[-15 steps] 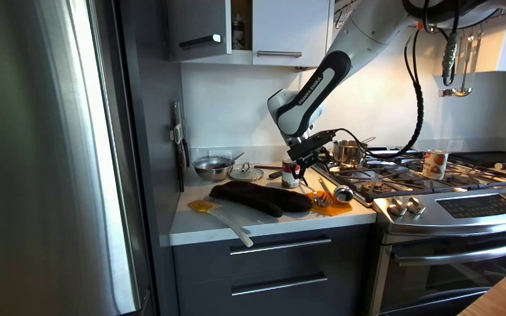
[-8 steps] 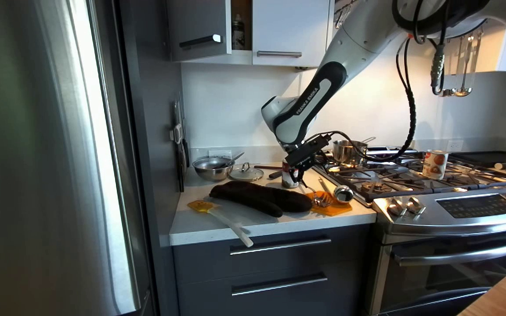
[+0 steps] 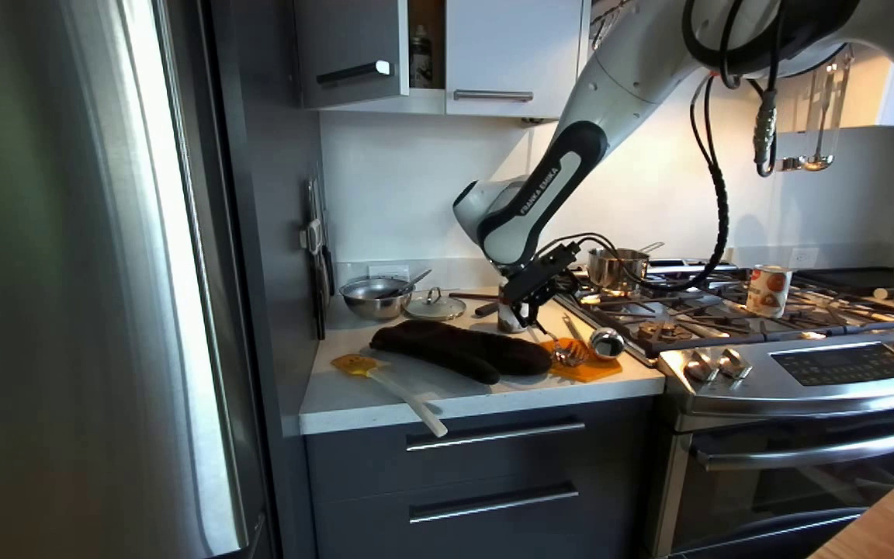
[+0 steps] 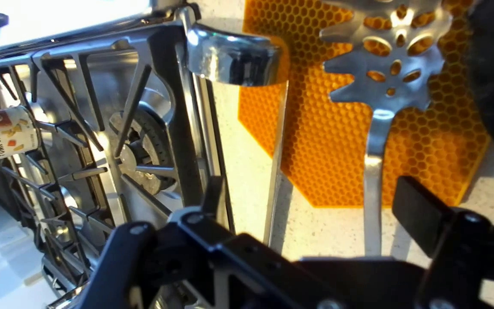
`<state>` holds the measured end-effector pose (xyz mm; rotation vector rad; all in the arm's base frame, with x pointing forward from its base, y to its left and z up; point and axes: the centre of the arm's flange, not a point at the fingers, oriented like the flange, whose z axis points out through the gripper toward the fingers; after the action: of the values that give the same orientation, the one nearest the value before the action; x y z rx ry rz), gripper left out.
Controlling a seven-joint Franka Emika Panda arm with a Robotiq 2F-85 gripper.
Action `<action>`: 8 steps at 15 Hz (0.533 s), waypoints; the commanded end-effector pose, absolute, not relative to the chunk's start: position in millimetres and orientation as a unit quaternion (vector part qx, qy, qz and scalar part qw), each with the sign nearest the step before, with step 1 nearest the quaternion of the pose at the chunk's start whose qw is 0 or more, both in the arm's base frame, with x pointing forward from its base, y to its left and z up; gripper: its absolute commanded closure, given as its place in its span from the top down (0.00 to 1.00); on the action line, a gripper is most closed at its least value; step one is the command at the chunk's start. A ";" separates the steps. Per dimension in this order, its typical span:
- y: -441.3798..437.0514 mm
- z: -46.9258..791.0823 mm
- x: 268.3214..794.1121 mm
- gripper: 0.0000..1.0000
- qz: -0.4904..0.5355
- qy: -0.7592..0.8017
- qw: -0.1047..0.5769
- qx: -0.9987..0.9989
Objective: Put the metal kitchen on the wall hook
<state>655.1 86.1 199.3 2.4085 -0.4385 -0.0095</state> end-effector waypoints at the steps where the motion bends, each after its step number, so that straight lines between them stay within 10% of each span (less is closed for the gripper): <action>1: 98.2 176.6 663.3 1.00 0.000 -0.166 0.388 0.907; 8: 102.4 154.4 671.1 1.00 -0.009 -0.161 0.448 0.879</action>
<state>660.0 100.1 166.4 2.2472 -0.4034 -0.0154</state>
